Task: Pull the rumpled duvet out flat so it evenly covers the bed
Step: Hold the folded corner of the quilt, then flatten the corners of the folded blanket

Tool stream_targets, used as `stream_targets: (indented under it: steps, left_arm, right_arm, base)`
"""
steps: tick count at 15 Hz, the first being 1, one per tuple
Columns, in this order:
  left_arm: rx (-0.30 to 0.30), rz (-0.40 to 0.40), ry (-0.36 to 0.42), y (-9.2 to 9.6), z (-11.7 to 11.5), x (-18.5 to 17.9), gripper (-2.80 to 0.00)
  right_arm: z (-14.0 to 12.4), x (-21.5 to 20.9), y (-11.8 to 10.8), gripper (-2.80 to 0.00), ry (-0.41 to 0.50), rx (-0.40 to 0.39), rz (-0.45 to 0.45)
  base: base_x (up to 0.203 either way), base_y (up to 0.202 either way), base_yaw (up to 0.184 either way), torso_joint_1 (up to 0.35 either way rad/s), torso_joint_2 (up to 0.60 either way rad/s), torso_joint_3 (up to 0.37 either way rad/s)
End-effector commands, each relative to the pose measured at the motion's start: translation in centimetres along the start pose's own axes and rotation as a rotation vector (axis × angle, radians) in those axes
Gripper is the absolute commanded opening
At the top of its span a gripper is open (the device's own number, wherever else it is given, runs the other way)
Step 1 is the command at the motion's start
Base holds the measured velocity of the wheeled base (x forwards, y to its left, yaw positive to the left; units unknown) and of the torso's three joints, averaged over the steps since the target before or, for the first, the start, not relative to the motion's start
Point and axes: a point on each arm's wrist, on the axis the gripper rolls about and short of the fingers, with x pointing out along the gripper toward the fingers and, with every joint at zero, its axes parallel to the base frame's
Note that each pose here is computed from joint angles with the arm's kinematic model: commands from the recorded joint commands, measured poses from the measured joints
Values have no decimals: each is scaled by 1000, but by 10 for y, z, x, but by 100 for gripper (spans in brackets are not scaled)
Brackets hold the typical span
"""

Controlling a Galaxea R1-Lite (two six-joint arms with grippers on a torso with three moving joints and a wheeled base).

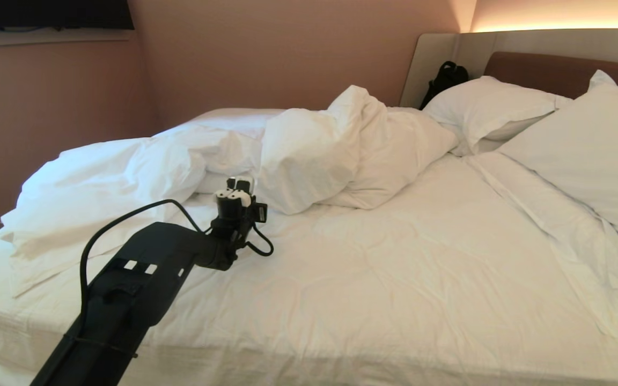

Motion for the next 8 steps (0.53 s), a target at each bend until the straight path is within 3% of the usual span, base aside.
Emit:
stream_targets:
  steps: [1, 5, 8]
  left_arm:
    - [-44, 12, -46, -12, 32, -8, -280]
    - [-203, -76, -25, -42, 88, -47, -280]
    - [-306, -200, 61, -72, 120, -96, -280]
  right_arm:
    - [0, 0, 0, -280, 2, 0, 1]
    - [0, 0, 0, -280, 2, 0, -1]
    - [0, 0, 0, -280, 2, 0, 1]
  base:
    - [0, 0, 0, 0, 0, 0]
    - [0, 0, 0, 0, 0, 0]
    - [0, 0, 0, 0, 0, 0]
